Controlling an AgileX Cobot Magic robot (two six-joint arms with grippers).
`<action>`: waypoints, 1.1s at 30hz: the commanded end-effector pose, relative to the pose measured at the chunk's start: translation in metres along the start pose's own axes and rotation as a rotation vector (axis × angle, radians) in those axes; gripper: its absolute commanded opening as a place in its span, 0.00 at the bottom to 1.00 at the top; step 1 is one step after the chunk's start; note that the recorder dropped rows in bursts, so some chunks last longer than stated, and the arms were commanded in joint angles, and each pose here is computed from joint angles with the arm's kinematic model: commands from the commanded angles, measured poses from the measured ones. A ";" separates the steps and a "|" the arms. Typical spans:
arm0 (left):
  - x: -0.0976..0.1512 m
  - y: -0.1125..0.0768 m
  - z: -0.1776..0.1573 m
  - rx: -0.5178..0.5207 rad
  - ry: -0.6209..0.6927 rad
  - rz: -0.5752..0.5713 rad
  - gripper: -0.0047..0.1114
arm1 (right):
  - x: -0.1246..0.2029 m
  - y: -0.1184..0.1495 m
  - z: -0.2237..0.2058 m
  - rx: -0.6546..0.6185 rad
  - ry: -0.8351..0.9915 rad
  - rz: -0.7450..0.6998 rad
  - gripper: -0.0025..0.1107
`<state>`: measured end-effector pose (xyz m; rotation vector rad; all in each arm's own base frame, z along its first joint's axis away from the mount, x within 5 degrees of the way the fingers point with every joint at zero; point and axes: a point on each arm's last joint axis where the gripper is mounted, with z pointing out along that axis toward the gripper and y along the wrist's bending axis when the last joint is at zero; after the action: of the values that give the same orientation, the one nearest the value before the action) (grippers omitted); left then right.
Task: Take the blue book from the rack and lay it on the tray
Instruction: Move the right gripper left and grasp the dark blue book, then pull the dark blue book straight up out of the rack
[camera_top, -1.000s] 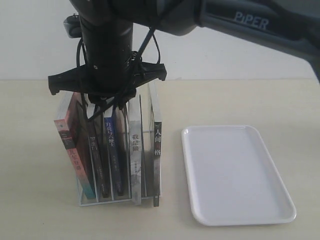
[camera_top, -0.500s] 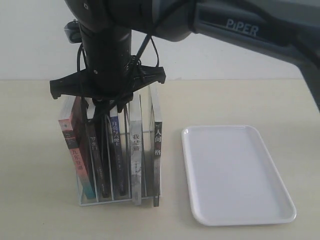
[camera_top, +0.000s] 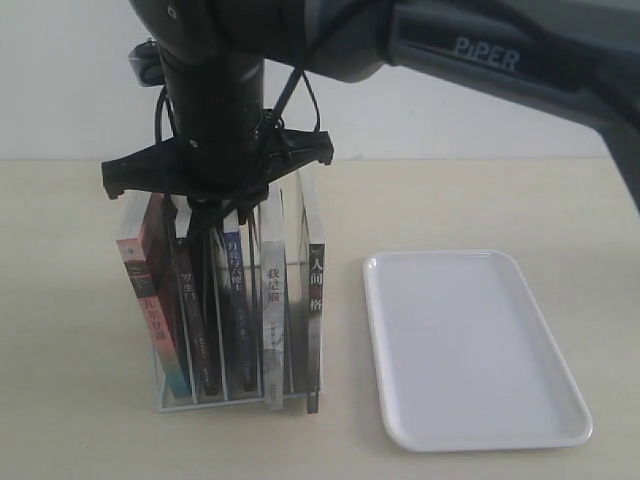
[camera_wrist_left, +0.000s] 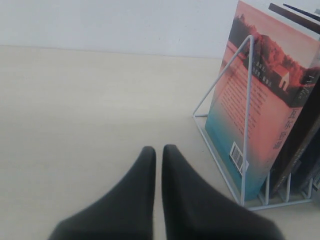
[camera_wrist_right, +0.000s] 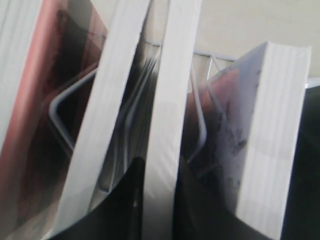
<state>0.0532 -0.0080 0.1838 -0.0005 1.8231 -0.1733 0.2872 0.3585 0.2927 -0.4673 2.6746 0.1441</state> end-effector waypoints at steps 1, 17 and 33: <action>0.000 0.000 0.000 -0.003 -0.005 -0.002 0.08 | -0.005 -0.007 -0.027 0.001 -0.067 -0.008 0.02; 0.000 0.000 0.000 -0.003 -0.005 -0.002 0.08 | -0.005 -0.034 -0.126 -0.095 -0.250 0.094 0.02; 0.000 0.000 0.000 -0.003 -0.005 -0.002 0.08 | 0.010 -0.063 -0.208 -0.192 -0.396 0.148 0.02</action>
<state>0.0532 -0.0080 0.1838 -0.0005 1.8231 -0.1733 0.2282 0.2726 0.4573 -0.2779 2.3771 0.4524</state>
